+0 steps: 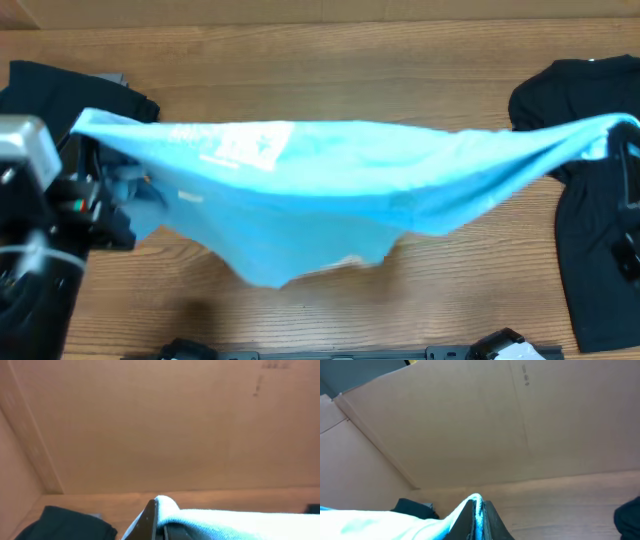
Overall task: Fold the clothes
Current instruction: 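Stretch the shirt between both grippers and swing it over the table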
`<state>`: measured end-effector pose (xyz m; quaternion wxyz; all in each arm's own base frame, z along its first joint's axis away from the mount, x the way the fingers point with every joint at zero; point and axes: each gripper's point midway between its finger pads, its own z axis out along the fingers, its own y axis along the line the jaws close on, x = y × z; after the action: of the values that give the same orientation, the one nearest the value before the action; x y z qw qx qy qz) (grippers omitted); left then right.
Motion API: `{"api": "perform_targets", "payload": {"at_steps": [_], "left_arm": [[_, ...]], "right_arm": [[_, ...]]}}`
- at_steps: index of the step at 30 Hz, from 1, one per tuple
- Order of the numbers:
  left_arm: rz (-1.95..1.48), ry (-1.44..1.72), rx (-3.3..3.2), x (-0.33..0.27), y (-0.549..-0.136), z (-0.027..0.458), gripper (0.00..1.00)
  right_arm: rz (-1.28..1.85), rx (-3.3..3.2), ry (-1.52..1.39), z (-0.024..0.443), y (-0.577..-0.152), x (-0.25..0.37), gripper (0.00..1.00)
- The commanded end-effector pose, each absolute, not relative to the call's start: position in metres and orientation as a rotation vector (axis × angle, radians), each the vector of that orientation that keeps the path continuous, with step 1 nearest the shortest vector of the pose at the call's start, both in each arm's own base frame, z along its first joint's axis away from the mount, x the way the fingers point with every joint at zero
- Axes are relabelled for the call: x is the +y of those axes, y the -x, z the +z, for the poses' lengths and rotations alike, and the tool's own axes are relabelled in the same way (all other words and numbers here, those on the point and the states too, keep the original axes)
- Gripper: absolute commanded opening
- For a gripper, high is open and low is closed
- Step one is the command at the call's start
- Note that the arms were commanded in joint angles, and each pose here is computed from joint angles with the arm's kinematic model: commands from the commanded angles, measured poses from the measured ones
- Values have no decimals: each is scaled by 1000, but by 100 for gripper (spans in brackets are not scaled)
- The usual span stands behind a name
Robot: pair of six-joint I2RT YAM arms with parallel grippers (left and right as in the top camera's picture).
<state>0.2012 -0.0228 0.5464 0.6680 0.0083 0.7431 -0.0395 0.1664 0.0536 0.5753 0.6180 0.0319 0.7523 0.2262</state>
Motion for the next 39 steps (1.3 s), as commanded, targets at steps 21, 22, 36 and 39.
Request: {"api": "perform_targets", "payload": {"at_steps": [21,22,36,39], "left_arm": [[-316,-48,1779,-31,-134,537,4],[-313,-48,1787,-31,-134,535,4],[-129,0,2041,-41,-227,483,4],[-50,7,2140,-51,-278,457,4]], "right_arm": [[586,1741,-113,571,-113,33,4],[594,1743,-124,571,-113,33,4],[388,1986,-272,519,-200,46,4],[250,2040,-311,504,-245,50,4]]}}
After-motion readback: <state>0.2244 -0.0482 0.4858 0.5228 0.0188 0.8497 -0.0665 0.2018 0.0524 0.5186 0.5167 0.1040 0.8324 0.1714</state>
